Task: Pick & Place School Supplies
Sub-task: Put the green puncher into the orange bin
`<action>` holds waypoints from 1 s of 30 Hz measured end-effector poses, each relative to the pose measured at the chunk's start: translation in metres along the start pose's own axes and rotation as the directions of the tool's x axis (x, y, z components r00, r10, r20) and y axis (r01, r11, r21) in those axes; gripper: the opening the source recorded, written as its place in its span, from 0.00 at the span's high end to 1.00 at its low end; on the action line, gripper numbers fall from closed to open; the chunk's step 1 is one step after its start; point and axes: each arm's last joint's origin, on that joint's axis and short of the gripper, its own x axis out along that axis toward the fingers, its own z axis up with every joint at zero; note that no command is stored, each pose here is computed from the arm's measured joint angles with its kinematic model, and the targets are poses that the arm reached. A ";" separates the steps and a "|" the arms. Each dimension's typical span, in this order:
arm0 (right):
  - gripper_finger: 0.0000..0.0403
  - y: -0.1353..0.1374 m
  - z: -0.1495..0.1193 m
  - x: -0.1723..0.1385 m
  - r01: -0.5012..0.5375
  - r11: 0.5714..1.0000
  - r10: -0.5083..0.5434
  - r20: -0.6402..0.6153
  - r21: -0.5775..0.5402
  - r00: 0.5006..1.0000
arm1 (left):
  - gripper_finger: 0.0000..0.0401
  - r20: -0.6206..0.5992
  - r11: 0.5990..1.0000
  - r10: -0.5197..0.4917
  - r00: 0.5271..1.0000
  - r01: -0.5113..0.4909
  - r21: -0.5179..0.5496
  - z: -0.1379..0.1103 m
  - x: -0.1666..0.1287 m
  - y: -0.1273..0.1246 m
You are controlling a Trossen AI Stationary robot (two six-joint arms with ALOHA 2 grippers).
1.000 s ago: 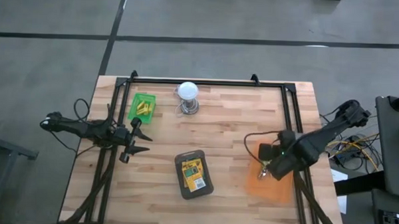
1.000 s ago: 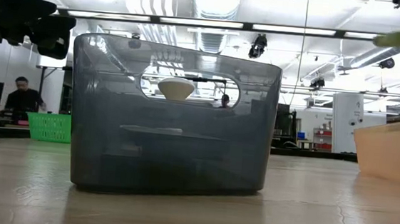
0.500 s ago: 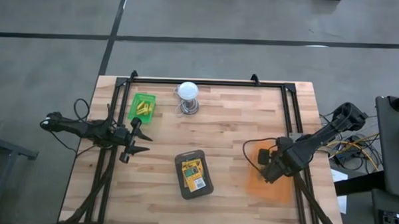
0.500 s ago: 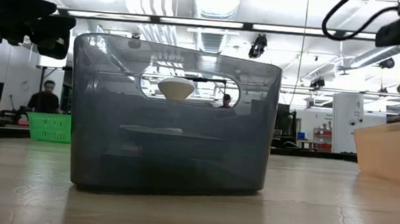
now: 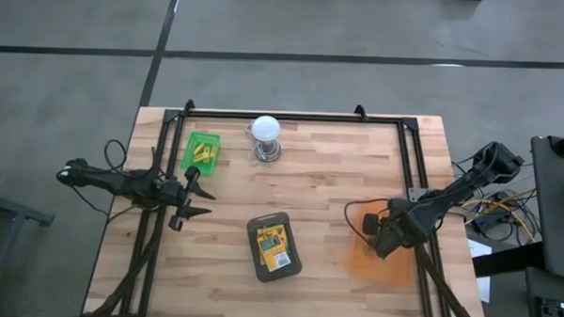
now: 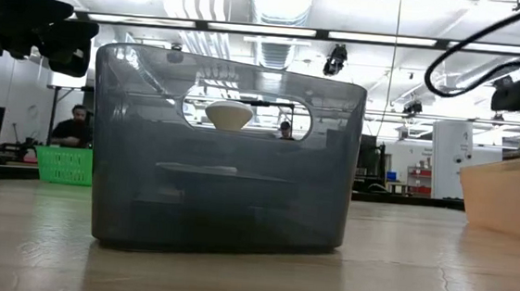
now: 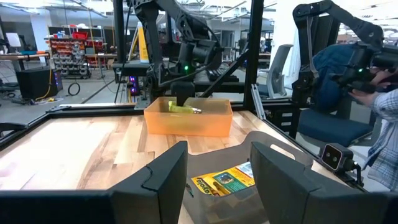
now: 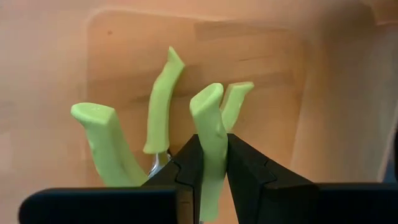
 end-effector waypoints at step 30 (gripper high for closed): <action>0.76 -0.005 -0.002 0.024 0.034 0.999 -0.034 -0.075 -0.001 0.997 | 0.55 0.001 1.000 0.000 1.000 0.000 0.000 0.000 0.000 0.000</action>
